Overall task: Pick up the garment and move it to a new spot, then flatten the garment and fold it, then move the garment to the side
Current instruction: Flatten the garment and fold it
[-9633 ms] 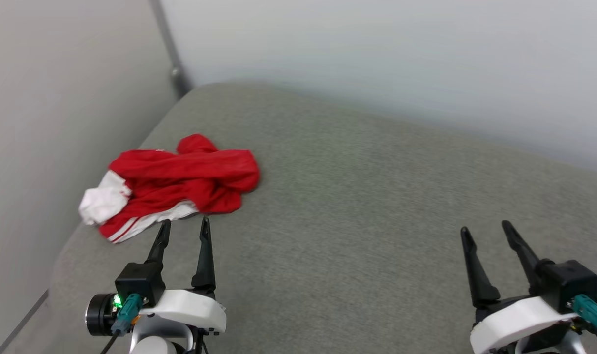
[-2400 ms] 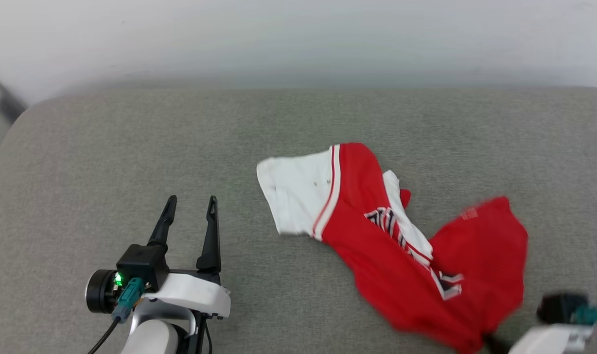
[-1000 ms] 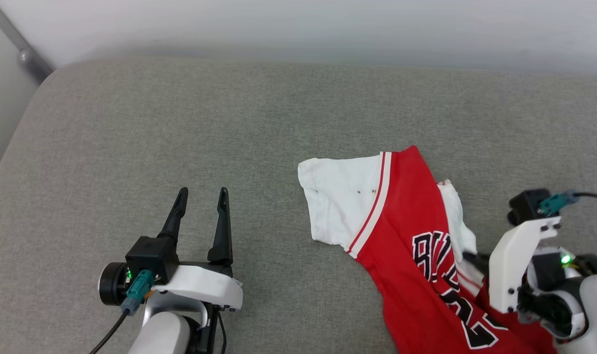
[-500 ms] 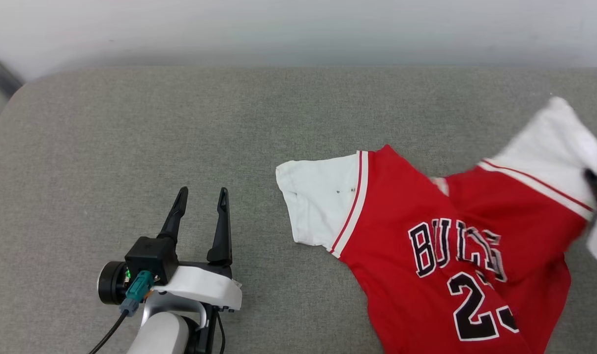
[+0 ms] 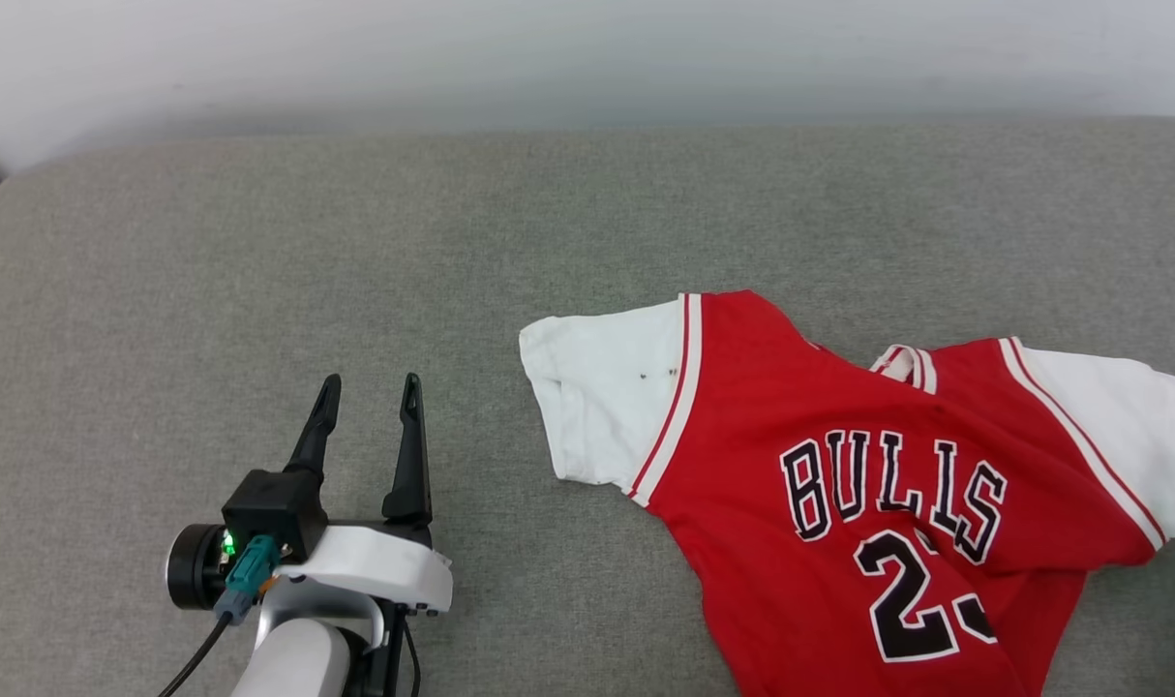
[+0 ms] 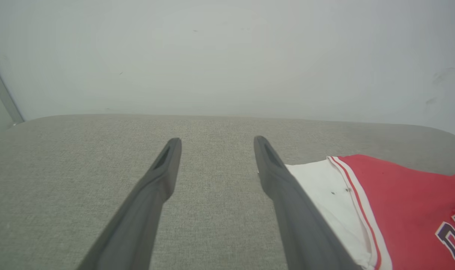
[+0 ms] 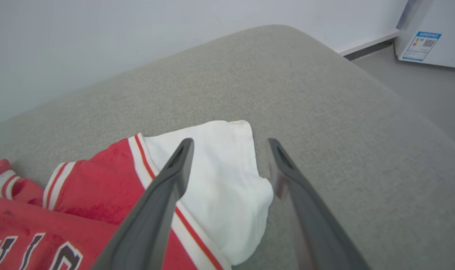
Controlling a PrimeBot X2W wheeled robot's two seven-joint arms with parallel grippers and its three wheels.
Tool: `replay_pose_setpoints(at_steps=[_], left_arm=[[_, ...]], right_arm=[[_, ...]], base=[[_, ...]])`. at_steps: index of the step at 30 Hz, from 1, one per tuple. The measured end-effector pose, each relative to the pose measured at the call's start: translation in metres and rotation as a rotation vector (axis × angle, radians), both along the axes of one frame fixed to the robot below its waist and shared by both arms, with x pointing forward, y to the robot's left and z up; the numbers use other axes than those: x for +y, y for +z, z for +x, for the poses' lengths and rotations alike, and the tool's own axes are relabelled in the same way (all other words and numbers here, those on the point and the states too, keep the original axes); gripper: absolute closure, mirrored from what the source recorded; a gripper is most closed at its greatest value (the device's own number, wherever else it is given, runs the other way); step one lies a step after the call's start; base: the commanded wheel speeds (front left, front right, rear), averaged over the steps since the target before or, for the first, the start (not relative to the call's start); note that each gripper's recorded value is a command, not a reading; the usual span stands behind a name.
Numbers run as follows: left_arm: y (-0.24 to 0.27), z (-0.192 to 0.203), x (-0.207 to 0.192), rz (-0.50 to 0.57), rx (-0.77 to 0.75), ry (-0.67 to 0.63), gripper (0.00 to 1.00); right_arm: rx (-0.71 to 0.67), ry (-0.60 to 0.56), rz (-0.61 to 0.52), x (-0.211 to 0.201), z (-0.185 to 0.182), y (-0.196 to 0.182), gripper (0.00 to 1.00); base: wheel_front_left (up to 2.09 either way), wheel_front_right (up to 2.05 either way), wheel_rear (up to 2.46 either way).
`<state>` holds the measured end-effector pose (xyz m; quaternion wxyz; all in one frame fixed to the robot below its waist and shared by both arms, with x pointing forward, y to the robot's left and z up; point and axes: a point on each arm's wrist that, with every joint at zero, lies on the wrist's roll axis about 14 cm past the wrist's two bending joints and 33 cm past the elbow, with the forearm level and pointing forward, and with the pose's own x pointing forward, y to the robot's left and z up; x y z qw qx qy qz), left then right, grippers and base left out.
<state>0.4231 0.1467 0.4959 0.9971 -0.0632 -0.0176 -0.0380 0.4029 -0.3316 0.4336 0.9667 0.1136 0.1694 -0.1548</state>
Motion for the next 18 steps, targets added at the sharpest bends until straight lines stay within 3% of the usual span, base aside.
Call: replay_pose_setpoints(at_steps=[5, 9, 18], left_arm=[[0.006, -0.005, 0.002, 0.001, -0.006, 0.008, 0.0], [0.009, -0.013, 0.005, 0.007, -0.007, 0.012, 0.0], [0.013, -0.029, 0.012, 0.023, 0.001, 0.024, 0.0]], right_arm=[[-0.208, 0.066, -0.111, 0.014, 0.012, 0.052, 0.0], [-0.297, 0.167, -0.161, 0.045, 0.008, 0.076, 0.0], [-0.356, 0.343, -0.118, 0.125, -0.028, 0.088, 0.0]], base=[[0.0, 0.0, 0.0], [0.0, 0.0, 0.0], [0.0, 0.0, 0.0]])
